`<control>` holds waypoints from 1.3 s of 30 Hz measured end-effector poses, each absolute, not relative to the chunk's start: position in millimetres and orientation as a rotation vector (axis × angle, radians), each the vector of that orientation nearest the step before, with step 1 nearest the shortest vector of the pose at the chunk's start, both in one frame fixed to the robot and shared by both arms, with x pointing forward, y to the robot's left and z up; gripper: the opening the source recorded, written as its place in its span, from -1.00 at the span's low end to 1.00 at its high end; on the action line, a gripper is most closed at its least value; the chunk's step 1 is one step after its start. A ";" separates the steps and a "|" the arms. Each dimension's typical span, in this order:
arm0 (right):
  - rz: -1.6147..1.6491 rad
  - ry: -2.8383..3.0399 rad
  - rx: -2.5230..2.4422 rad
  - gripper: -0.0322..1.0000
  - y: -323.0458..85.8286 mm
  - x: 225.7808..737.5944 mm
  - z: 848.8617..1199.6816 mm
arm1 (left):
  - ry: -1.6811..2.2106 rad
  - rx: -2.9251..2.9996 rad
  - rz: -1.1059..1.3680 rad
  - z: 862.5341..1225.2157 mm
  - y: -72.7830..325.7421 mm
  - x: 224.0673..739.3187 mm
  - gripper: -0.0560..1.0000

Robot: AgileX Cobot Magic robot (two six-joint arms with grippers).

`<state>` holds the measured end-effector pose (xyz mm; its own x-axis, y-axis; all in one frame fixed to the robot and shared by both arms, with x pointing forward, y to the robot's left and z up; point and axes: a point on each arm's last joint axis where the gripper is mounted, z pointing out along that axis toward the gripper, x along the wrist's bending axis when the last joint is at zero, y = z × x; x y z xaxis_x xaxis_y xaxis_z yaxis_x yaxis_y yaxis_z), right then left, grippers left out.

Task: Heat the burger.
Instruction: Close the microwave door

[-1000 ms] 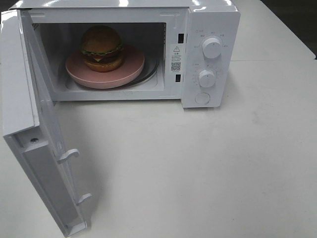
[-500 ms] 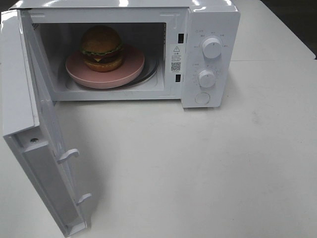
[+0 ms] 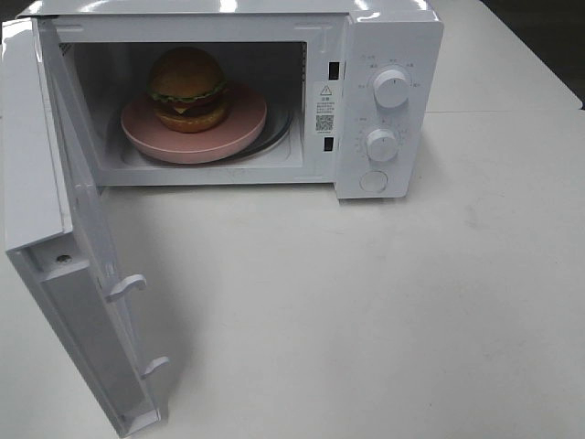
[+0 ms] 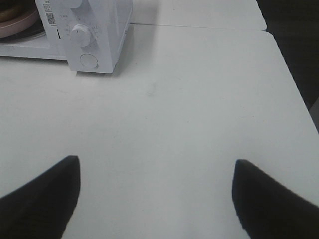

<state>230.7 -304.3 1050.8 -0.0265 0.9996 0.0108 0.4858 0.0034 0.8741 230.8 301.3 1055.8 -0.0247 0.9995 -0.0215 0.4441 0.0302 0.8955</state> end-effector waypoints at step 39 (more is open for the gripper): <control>0.949 1.594 1.562 0.53 -304.3 230.7 1050.8 | 1.536 1.479 0.977 1036.3 302.9 345.3 -0.89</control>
